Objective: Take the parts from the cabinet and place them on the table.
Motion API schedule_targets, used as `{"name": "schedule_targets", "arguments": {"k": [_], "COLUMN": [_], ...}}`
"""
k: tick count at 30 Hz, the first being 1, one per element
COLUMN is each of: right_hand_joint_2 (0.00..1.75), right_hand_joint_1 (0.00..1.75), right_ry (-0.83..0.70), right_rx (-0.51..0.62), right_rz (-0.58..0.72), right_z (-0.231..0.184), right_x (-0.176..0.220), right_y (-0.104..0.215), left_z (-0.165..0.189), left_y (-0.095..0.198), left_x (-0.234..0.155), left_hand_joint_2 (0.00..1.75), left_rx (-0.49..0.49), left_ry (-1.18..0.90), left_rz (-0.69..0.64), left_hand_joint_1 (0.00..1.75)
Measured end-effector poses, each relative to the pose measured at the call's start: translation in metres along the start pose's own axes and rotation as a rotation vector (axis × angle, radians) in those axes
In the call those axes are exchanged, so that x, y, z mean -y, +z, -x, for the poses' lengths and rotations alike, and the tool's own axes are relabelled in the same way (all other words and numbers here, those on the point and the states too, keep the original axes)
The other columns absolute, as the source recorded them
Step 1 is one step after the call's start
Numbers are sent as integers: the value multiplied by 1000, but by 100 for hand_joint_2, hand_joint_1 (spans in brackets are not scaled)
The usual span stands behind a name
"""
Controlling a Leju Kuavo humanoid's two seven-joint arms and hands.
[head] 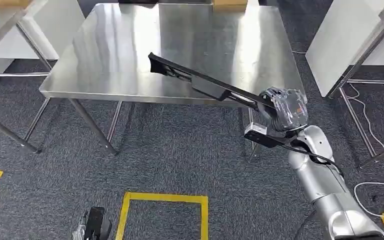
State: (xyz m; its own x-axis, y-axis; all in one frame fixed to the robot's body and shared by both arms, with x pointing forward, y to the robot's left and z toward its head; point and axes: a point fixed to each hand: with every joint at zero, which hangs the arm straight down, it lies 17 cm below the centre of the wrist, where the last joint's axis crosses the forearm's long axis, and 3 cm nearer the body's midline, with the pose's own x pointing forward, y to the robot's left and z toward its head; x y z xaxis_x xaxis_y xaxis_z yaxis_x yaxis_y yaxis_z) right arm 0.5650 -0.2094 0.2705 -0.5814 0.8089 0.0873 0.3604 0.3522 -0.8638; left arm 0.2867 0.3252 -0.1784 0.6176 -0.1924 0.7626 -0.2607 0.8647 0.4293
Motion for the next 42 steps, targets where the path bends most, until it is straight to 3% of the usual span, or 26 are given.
{"name": "schedule_targets", "arguments": {"k": [30, 42], "right_hand_joint_2": [175, 175], "right_hand_joint_1": [175, 175], "right_ry": [-17, -49], "right_rx": [0, 54], "right_rz": [-25, -86], "right_z": [-7, -40], "right_x": [-13, -37], "right_y": [2, -15], "left_z": [6, 2], "left_y": [2, 2], "left_x": [-3, -2], "left_hand_joint_2": [175, 175], "left_rx": [-10, 6], "left_ry": [-3, -10], "left_rz": [-10, -12], "left_hand_joint_1": [0, 0]}}
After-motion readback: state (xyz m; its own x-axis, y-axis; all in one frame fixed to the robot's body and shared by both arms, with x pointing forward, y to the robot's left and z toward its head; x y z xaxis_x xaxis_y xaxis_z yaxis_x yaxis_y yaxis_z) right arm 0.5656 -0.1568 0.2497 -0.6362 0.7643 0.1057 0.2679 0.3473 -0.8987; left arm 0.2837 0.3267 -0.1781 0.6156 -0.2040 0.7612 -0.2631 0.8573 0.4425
